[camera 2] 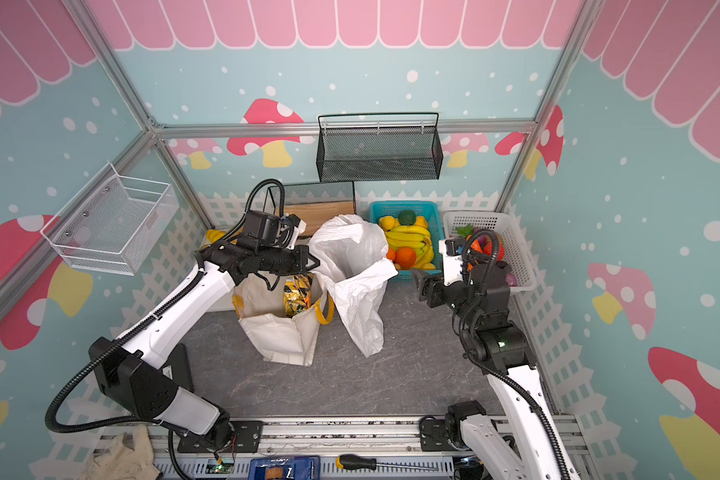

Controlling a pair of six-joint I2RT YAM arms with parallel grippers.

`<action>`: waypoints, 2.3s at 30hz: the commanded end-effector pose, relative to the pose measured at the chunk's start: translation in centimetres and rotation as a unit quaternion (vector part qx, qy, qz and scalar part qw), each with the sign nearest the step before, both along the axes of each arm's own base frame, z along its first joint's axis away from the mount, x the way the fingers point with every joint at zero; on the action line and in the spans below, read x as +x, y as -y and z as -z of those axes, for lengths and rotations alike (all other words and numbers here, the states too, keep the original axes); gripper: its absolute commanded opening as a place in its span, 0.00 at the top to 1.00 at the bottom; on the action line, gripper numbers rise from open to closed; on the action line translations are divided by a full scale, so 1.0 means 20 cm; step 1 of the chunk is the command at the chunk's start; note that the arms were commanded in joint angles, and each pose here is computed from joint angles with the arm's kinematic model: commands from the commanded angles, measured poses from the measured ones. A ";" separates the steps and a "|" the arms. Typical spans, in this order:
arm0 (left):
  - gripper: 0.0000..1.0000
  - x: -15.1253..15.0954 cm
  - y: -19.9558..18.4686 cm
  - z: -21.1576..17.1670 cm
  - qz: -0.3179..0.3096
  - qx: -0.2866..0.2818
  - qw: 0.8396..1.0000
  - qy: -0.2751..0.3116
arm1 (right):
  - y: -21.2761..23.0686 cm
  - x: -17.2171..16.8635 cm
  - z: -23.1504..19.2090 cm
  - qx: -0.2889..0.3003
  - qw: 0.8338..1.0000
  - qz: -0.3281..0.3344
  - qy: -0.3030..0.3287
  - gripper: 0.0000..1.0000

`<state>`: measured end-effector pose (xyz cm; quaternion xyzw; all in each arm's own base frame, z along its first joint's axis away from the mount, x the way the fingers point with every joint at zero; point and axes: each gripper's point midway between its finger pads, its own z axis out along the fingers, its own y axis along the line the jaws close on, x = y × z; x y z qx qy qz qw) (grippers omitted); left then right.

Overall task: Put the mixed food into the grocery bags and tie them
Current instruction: 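Move the right gripper to the white vegetable basket while left holds the bag, then grasp the orange pumpkin with the right gripper and lift it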

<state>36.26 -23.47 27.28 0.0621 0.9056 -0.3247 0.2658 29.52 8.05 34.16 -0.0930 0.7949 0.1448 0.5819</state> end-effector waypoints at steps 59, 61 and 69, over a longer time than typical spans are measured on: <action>1.00 -0.07 0.00 -0.02 0.021 -0.063 0.998 0.003 | 1.08 1.14 1.29 -0.038 0.926 0.241 -0.288 0.48; 1.00 -0.06 0.00 -0.01 0.021 -0.063 0.998 0.002 | 1.06 1.13 1.22 -0.031 0.932 0.238 -0.272 0.54; 1.00 -0.06 0.02 -0.01 0.028 -0.072 0.997 -0.002 | 0.93 0.95 0.79 0.020 0.960 0.222 -0.168 0.64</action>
